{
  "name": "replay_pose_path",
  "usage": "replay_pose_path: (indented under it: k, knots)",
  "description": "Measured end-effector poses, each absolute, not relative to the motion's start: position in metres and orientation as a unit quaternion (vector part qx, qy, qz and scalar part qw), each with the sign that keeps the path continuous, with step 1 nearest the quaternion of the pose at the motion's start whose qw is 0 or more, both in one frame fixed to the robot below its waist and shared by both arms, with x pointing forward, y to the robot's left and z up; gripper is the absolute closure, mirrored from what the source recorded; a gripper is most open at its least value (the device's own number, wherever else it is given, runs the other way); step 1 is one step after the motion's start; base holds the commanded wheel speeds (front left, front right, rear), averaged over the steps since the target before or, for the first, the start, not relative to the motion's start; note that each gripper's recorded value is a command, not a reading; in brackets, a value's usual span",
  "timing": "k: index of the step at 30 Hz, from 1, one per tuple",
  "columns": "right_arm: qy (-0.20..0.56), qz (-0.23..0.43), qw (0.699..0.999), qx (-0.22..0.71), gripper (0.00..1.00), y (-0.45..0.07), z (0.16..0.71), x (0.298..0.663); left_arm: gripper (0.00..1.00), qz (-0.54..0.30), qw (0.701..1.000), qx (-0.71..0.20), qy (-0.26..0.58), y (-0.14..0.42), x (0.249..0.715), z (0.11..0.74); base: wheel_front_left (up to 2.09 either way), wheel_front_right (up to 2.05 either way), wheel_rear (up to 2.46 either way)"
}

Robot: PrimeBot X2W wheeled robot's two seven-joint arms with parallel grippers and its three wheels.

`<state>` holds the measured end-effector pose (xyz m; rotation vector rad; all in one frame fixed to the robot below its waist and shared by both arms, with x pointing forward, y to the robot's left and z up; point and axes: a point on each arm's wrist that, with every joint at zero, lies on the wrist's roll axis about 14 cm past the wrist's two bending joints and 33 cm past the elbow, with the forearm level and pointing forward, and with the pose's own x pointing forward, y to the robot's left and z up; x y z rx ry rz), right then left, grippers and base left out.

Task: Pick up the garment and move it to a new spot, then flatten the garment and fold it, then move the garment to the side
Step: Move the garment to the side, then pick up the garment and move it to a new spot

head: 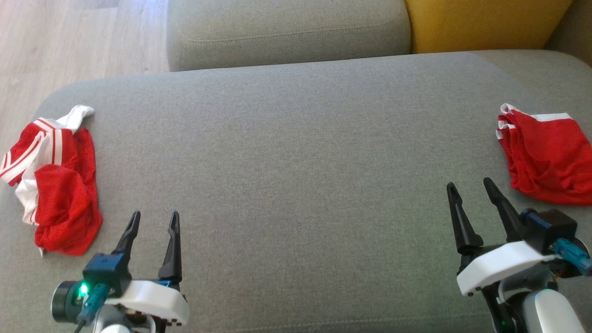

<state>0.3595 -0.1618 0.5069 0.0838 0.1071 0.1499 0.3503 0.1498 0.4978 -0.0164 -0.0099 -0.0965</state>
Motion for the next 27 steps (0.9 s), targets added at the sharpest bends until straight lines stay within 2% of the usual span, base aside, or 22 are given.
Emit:
replay_pose_path:
  k: [27]
  knots:
    - [0.06,0.071,0.995,0.039,0.0,-0.1635,0.5044,0.3629,0.0,-0.041,0.999,-0.007,0.003,0.1552,0.3501,0.494,0.0,0.0,0.0]
